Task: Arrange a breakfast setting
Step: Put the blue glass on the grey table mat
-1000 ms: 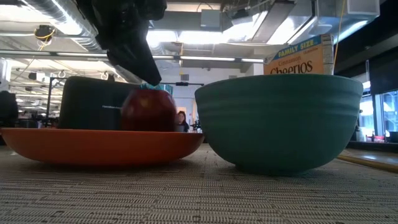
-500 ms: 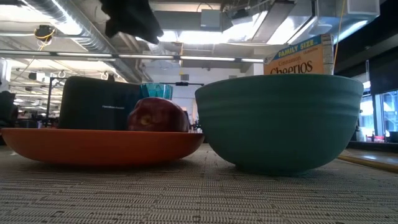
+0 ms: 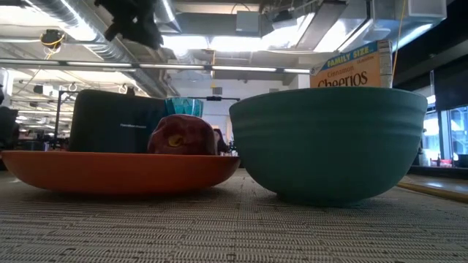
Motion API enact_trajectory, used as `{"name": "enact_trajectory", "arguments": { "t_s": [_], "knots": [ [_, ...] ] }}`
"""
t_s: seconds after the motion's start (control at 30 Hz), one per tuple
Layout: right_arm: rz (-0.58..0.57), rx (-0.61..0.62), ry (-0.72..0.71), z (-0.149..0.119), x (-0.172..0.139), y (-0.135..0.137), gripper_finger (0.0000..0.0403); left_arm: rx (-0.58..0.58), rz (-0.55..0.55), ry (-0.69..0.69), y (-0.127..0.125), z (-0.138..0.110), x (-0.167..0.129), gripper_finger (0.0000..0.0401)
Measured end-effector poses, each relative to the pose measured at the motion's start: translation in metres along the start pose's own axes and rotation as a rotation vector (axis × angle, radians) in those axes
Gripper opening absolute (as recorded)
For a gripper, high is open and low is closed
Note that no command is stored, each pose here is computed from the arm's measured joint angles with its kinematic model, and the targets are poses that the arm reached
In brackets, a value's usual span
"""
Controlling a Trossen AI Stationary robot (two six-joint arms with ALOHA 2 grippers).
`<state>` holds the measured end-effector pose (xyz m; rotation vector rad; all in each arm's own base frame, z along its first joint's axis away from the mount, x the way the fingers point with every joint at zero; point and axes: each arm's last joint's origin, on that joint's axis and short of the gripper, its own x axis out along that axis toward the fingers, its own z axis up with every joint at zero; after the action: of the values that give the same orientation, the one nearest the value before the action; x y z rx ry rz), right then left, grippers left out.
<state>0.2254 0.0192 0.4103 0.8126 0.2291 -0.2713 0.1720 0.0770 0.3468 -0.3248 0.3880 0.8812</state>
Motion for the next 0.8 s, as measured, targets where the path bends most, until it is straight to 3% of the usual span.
{"name": "enact_trajectory", "arguments": {
  "t_s": [0.17, 0.33, 0.63, 0.8],
  "knots": [
    [0.009, 0.007, -0.030, 0.002, 0.000, 0.002, 0.0357, -0.046, -0.031, 0.085, 0.030, 0.007, 0.021, 0.0102],
    [-0.032, -0.076, -0.017, 0.000, 0.001, -0.001, 0.0357, -0.035, -0.133, 0.134, 0.038, 0.010, 0.040, 0.0102],
    [-0.398, -0.101, 0.238, -0.032, 0.021, -0.033, 0.0357, -0.003, -0.334, 0.012, 0.025, 0.024, 0.045, 0.0102],
    [-0.556, -0.117, 0.348, -0.050, 0.041, -0.046, 0.0357, 0.052, -0.349, 0.005, 0.015, 0.021, 0.044, 0.0102]
  ]
}}
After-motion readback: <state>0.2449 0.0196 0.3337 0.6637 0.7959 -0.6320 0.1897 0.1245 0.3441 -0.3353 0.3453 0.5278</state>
